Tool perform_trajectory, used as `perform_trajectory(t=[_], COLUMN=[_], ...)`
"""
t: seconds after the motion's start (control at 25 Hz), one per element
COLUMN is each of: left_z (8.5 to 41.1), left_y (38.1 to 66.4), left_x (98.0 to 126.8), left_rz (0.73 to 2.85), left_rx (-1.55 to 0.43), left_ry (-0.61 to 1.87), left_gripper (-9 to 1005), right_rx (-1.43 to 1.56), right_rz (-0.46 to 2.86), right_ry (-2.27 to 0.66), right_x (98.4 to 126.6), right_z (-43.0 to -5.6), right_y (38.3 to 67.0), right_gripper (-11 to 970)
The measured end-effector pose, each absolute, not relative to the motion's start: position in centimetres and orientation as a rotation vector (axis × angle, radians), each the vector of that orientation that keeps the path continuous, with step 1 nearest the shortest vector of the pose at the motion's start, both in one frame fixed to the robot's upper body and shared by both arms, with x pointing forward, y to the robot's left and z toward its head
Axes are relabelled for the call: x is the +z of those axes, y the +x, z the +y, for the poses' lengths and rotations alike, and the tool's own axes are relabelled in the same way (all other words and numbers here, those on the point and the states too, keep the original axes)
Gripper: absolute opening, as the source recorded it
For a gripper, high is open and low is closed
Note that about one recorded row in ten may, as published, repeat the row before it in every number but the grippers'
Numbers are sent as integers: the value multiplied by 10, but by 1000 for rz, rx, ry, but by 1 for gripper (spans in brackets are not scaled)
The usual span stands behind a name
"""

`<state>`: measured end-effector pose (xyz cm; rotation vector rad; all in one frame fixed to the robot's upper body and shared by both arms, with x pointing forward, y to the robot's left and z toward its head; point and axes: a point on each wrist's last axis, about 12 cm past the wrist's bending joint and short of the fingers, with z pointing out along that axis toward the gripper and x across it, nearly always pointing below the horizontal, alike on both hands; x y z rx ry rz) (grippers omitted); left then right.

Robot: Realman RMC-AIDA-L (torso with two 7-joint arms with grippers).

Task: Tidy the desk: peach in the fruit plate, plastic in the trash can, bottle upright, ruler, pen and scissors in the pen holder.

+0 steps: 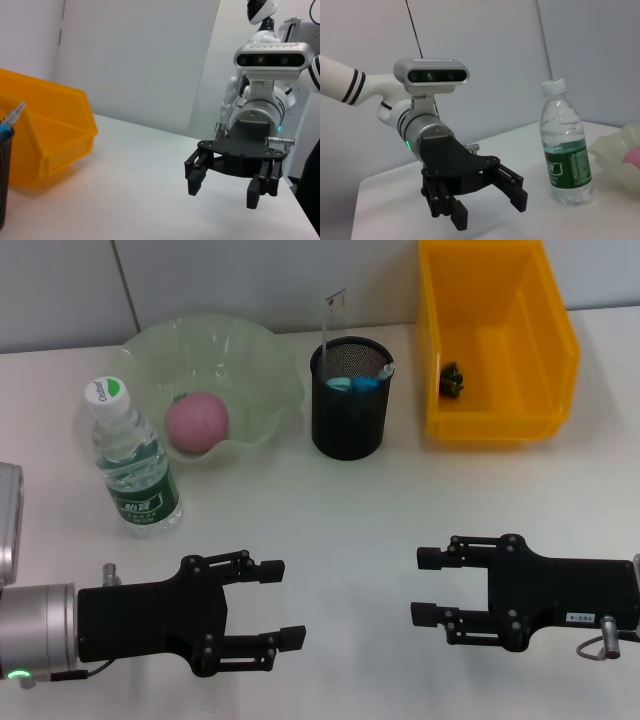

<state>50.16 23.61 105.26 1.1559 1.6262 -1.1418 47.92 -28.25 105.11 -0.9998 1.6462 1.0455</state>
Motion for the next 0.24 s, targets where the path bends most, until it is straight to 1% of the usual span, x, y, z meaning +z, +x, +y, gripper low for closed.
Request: perform_trajectory(t=[0.24], left_z=[237], left_y=[501], left_x=[1053], left_rz=[1625], left_rx=[-1143], left_ry=[1157], left_gripper=[791], right_rx=[1049], right_rz=[1648], right_ry=[-997], right_x=[1051], right_z=[-282], right_y=[478], right_gripper=[652])
